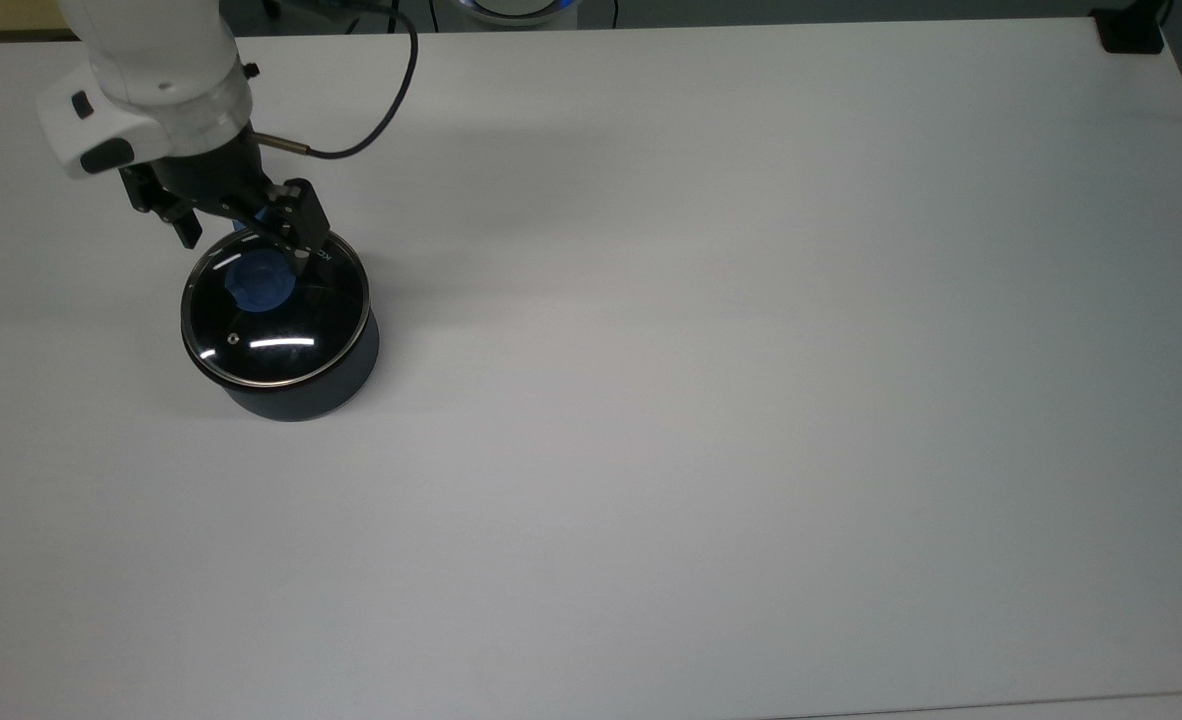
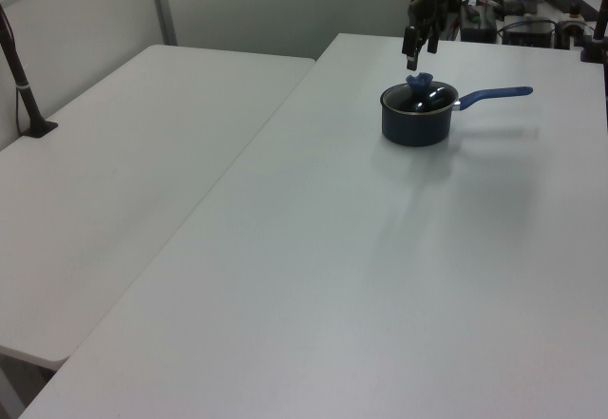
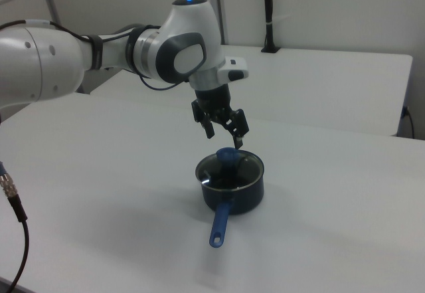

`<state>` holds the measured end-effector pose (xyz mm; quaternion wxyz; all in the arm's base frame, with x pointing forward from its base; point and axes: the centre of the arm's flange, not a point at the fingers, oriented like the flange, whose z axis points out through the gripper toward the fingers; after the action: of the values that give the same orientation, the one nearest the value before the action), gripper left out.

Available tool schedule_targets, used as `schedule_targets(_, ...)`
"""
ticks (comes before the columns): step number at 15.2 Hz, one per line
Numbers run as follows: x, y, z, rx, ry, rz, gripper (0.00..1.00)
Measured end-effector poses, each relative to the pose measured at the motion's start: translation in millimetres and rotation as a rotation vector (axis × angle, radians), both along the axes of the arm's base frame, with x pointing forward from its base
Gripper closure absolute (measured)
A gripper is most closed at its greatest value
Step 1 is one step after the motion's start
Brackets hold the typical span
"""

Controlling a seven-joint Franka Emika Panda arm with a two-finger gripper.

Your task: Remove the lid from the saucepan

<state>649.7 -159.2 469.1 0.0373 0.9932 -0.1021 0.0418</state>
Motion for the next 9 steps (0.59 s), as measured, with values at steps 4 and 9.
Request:
schedule_targets(4, 2.2, 0.1, -10.8, 0.002, 0.016, 0.001, 0.00)
schedule_targets(9, 4.3, -0.1, -22.6, 0.004, 0.034, 0.000, 0.00)
